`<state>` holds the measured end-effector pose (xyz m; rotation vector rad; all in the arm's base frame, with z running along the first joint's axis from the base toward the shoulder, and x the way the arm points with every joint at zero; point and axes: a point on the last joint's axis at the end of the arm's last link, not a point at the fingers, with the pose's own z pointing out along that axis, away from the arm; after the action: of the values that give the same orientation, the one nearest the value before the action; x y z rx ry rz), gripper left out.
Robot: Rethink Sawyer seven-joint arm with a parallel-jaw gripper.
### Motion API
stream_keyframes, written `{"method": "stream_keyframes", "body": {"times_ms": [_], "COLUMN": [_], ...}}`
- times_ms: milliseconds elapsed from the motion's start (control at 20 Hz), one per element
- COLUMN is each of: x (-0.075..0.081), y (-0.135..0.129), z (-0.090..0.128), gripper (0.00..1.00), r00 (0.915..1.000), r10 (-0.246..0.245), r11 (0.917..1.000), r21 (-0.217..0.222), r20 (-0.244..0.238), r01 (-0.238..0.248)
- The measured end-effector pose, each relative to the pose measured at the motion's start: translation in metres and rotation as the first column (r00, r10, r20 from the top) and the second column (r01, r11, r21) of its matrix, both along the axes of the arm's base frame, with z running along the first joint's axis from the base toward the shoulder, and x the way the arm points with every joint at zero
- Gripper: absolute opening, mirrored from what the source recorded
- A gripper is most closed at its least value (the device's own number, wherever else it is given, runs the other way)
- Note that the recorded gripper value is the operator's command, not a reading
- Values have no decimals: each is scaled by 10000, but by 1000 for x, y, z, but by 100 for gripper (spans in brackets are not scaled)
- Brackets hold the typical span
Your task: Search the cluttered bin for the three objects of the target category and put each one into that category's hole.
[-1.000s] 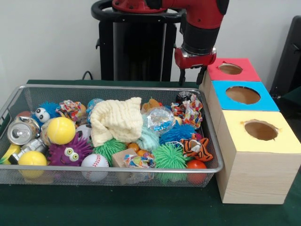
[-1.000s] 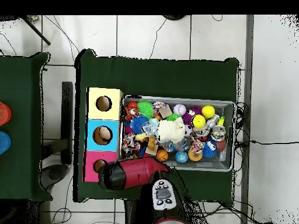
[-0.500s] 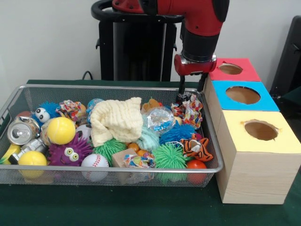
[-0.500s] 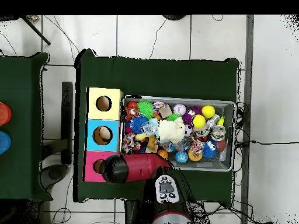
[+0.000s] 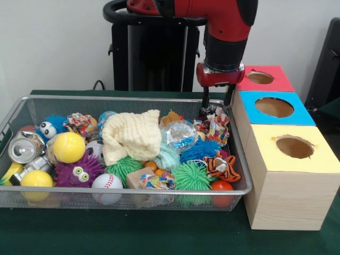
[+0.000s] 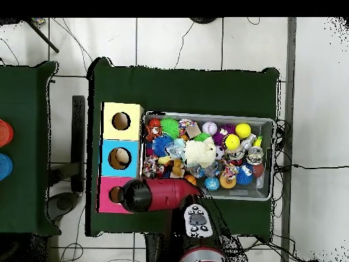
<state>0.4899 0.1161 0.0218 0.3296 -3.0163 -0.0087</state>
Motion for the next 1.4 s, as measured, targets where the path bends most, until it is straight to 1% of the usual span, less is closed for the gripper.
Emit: {"method": "stream_keyframes", "body": {"times_ms": [250,750,900,950,1200,1400], "x": [6,11,13,14,21,26], "y": [-8,-27,-30,-33,-42,-53], "z": [0,-1,0,0,1,-2], "gripper": [100,100,100,100,100,100], "r00": [9995,9980,9982,9983,9978,9973], "r10": [-194,-565,-481,-407,-243,-136], "r11": [9998,9984,9988,9989,9979,9959], "r21": [20,10,-93,-224,-592,-886], "r20": [248,290,360,409,619,718], "r01": [193,565,485,417,280,199]}}
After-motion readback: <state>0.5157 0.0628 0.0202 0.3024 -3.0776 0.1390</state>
